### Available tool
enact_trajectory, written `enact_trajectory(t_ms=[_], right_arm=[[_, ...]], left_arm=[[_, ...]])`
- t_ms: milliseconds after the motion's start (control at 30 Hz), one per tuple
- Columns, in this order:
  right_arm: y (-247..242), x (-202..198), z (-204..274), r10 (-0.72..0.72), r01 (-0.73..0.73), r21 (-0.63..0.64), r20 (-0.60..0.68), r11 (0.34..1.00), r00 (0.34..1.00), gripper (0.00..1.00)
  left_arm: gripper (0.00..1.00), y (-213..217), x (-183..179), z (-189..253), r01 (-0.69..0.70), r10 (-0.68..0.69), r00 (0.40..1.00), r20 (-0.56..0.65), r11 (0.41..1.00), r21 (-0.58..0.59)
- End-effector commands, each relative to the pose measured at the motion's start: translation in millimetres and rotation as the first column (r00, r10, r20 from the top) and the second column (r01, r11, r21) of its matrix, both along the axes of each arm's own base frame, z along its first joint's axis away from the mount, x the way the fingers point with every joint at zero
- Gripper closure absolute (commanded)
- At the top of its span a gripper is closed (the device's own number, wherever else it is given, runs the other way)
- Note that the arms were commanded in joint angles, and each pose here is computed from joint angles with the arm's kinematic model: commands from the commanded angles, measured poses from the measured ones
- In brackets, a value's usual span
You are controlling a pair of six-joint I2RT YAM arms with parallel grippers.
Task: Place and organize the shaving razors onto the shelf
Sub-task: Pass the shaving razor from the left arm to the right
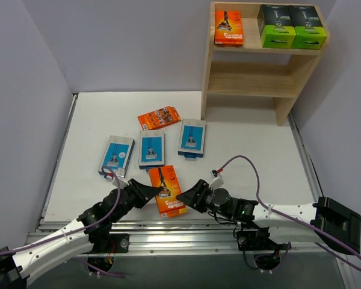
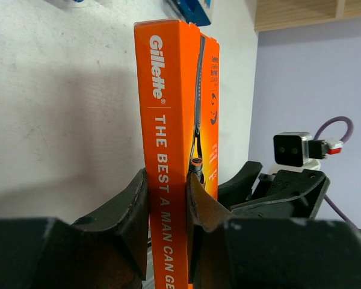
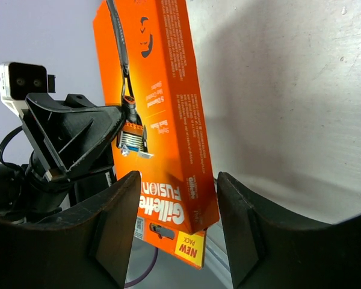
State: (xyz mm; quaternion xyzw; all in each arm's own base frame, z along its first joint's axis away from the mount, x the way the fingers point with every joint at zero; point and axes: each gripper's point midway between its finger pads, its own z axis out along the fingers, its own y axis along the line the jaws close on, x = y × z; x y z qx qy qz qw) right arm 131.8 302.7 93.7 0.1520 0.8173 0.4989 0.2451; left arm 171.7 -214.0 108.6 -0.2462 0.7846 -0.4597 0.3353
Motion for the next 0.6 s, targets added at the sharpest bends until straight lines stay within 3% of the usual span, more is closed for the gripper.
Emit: enact_trajectory(t_ms=[0,400,567], right_arm=[[10.8,-1.3,18.8,0.022,-0.024,0.051,0.039,0.998,0.999,0.5],[12.6,-7.1,21.6,0.041,-0.044,0.074,0.044,0.996,0.998,0.54],[11.7,-5.7,25.3,0.031,-0.035,0.085,0.051,0.996,0.998,0.66]], left_arm=[[0.97,-5.6,5.7,37.1,-0.007,0.014,0.998,0.054,0.992,-0.129],[0.97,7.2,8.6,38.7,-0.044,0.052,0.997,0.062,0.991,-0.126],[0.97,8.2,7.9,31.3,-0.047,0.053,0.997,0.05,0.992,-0.118]])
